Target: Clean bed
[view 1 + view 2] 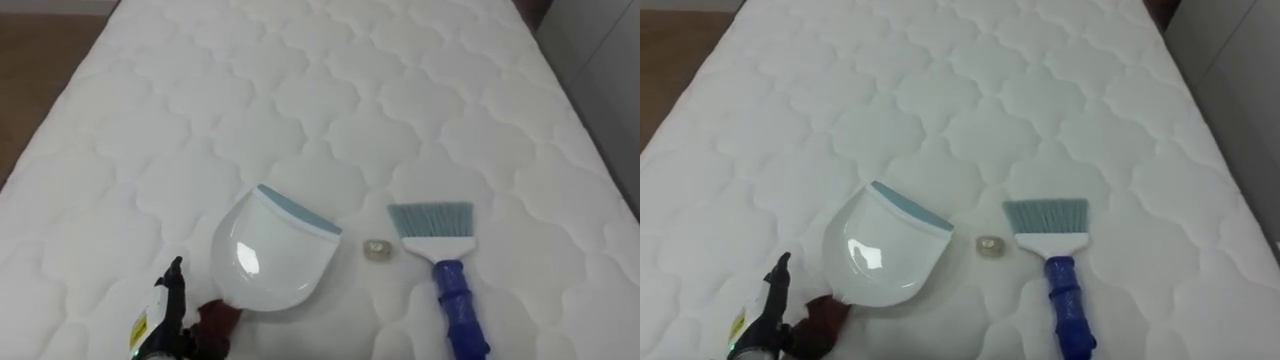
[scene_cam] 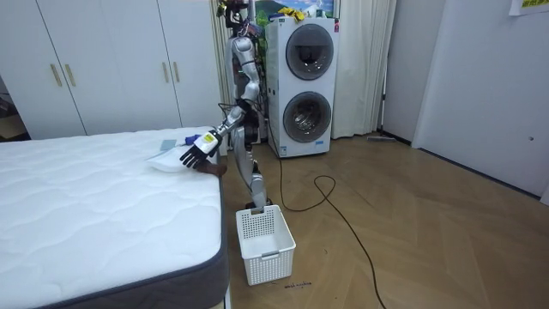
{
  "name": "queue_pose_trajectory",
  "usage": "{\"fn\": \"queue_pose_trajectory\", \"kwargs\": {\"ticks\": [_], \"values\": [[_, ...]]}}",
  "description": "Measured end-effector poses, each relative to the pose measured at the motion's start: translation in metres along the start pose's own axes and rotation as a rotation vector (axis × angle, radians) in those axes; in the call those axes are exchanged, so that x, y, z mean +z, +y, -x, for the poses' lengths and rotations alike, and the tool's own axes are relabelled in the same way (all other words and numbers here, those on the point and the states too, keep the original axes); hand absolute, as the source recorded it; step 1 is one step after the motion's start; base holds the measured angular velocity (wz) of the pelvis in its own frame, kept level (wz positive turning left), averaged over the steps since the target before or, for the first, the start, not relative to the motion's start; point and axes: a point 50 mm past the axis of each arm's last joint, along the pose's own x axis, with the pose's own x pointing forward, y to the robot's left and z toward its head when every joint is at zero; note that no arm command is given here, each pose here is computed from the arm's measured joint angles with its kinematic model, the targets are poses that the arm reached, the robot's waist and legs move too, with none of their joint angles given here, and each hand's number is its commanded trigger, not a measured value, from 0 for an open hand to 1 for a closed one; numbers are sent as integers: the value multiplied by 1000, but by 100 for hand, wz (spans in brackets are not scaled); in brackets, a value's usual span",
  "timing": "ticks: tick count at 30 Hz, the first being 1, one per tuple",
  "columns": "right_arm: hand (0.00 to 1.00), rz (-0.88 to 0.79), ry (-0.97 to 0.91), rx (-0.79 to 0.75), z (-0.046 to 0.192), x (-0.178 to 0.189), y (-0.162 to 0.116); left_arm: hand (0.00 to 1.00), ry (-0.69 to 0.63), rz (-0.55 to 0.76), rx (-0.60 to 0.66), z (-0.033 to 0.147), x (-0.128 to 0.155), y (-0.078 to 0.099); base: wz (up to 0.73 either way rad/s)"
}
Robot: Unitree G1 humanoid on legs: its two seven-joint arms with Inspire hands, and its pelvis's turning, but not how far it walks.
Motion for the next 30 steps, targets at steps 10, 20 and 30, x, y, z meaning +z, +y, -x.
{"fn": "queue_pose_trajectory", "kwargs": {"ticks": [10, 20, 30], "values": [[0, -40, -8, -1, 0, 1, -1, 0, -11, -10, -56, -1, 2, -4, -1], [0, -28, -19, 2, 0, 4, 0, 0, -18, -20, -92, -3, 4, -6, 0], [0, -15, -23, 5, 0, 5, 0, 0, 1, -27, -123, -3, 1, -9, 0]]}}
